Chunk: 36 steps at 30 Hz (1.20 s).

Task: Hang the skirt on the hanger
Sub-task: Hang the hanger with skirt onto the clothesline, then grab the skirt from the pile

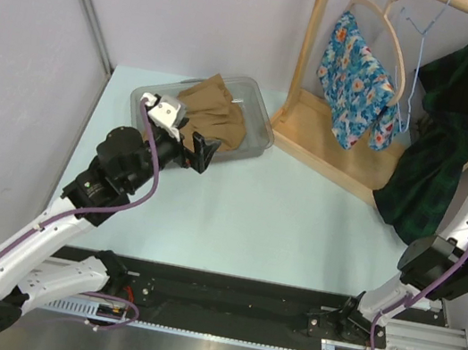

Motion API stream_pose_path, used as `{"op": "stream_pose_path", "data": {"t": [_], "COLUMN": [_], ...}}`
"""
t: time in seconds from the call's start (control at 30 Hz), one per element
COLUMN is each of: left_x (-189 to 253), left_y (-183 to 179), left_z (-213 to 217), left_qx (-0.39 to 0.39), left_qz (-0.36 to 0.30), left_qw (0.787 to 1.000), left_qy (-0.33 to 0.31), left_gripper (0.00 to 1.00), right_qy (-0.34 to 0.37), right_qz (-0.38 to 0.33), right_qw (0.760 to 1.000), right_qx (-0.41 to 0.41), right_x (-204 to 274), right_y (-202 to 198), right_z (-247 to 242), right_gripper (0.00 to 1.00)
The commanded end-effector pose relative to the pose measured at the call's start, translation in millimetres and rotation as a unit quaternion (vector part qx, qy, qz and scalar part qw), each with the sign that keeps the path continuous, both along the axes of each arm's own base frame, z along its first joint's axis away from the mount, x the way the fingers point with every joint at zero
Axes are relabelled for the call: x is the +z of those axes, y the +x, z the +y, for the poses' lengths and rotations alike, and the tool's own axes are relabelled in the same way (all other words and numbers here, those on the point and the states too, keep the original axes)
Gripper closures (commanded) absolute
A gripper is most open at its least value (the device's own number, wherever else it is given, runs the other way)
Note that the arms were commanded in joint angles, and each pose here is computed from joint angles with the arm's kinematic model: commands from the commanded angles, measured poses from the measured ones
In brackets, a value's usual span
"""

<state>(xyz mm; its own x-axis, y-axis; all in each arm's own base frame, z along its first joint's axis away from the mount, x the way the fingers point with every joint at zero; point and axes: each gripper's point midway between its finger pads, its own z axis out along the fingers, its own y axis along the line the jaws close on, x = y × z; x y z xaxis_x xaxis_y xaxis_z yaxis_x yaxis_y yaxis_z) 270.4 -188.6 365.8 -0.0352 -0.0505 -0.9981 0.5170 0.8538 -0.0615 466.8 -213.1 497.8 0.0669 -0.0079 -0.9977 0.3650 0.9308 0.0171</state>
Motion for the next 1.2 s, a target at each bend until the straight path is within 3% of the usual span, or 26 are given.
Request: {"op": "stream_pose_path", "data": {"t": [0.0, 0.03, 0.07, 0.1, 0.27, 0.37, 0.6, 0.87, 1.0, 1.17], "left_x": [13.8, 12.6, 10.8, 9.4, -8.5, -17.1, -70.6, -180.0, -208.4, -221.5], "left_y": [3.0, 3.7, 5.6, 7.1, 21.4, 28.8, 54.2, 70.0, 66.2, 66.2], "left_z": [2.6, 3.5, 3.0, 4.5, 9.9, 16.2, 30.3, 81.1, 106.2, 117.2], "left_qx": [0.014, 0.018, 0.021, 0.028, 0.071, 0.104, 0.200, 0.307, 0.345, 0.363], "left_qz": [-0.004, -0.001, 0.004, 0.007, 0.050, 0.076, 0.159, 0.337, 0.362, 0.374], "left_qw": [0.999, 0.999, 0.999, 0.999, 0.996, 0.992, 0.966, 0.887, 0.859, 0.846], "left_qy": [-0.028, -0.028, -0.028, -0.026, -0.008, -0.004, 0.036, 0.075, 0.108, 0.114], "left_gripper": [0.00, 0.01, 0.00, 0.00, 0.01, 0.00, 0.00, 0.00, 0.00, 0.06], "right_qy": [0.009, 0.017, 0.020, 0.020, 0.033, 0.035, 0.016, -0.013, -0.009, -0.014], "right_qz": [-0.052, -0.053, -0.057, -0.071, -0.118, -0.139, -0.139, -0.118, -0.093, -0.048], "right_qw": [0.998, 0.998, 0.998, 0.997, 0.992, 0.989, 0.984, 0.958, 0.939, 0.922], "right_qx": [-0.022, -0.028, -0.031, -0.031, -0.014, 0.018, 0.110, 0.262, 0.332, 0.383], "right_x": [29.8, 29.2, 32.2, 44.1, 80.5, 101.7, 117.5, 108.3, 86.8, 53.7], "right_y": [-30.3, -35.7, -40.9, -52.1, -88.2, -108.8, -142.9, -180.6, -192.3, -189.4], "right_z": [5.0, 6.2, 7.9, 14.0, 39.3, 63.5, 140.5, 240.9, 280.7, 328.6], "right_gripper": [0.71, 0.60, 0.41, 0.34, 0.13, 0.06, 0.00, 0.00, 0.00, 0.01]}}
